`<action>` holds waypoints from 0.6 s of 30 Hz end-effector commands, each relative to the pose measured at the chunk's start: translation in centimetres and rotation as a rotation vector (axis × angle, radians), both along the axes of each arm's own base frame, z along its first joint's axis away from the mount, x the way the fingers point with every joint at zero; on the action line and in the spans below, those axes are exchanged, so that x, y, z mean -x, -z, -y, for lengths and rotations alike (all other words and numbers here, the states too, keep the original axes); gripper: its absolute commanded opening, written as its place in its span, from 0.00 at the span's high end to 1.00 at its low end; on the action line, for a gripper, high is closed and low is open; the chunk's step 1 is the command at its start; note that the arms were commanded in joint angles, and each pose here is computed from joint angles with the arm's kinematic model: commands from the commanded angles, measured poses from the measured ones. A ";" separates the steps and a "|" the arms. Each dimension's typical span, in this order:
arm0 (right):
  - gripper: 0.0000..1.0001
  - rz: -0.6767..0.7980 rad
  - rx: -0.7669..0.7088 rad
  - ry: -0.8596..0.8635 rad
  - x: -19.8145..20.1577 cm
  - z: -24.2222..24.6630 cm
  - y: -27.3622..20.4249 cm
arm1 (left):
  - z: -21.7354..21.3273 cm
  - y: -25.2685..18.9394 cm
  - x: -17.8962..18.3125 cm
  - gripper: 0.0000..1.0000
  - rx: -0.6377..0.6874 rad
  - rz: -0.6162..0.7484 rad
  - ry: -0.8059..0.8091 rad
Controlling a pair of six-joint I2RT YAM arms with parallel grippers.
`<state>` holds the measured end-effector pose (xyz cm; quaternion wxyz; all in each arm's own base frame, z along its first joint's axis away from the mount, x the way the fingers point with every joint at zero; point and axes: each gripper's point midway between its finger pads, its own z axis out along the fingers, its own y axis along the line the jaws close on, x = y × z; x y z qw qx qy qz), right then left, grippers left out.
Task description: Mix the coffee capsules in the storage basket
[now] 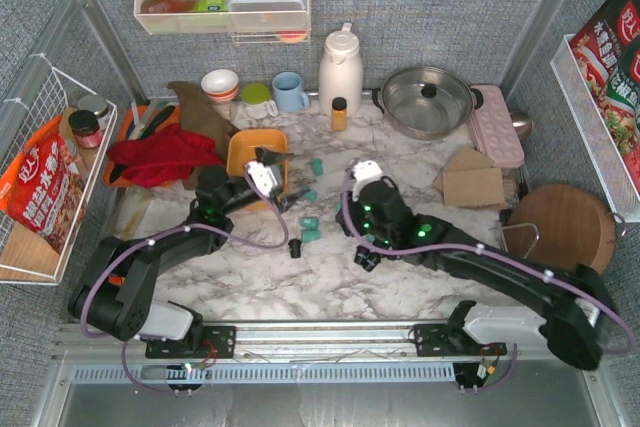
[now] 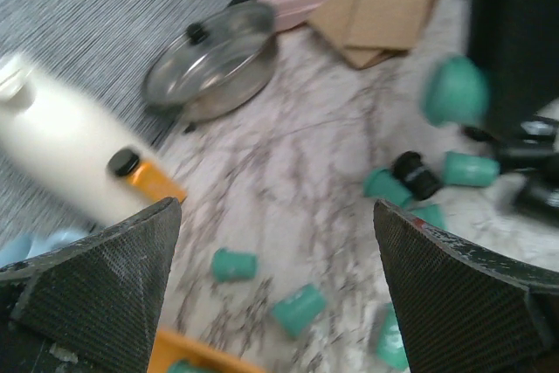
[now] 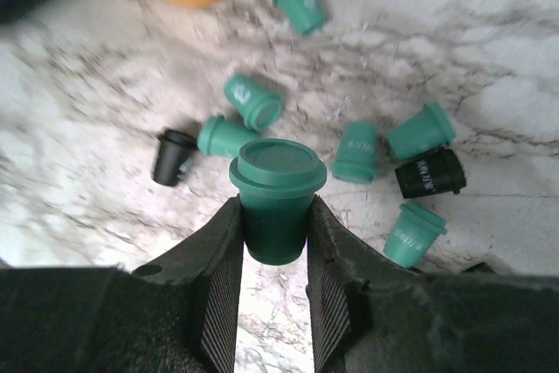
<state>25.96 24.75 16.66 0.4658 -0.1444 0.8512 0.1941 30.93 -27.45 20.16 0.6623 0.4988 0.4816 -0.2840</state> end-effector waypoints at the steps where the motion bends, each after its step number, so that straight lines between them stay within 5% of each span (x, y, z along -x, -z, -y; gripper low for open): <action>1: 0.86 0.013 -0.230 -0.002 0.8 -0.1 -3.6 | 2.8 -0.7 4.2 0.01 -0.030 0.178 0.184; 18: 0.86 -0.004 -0.499 -0.134 2.1 -3.9 -7.1 | 6.6 -1.0 8.6 0.01 -0.016 0.198 0.255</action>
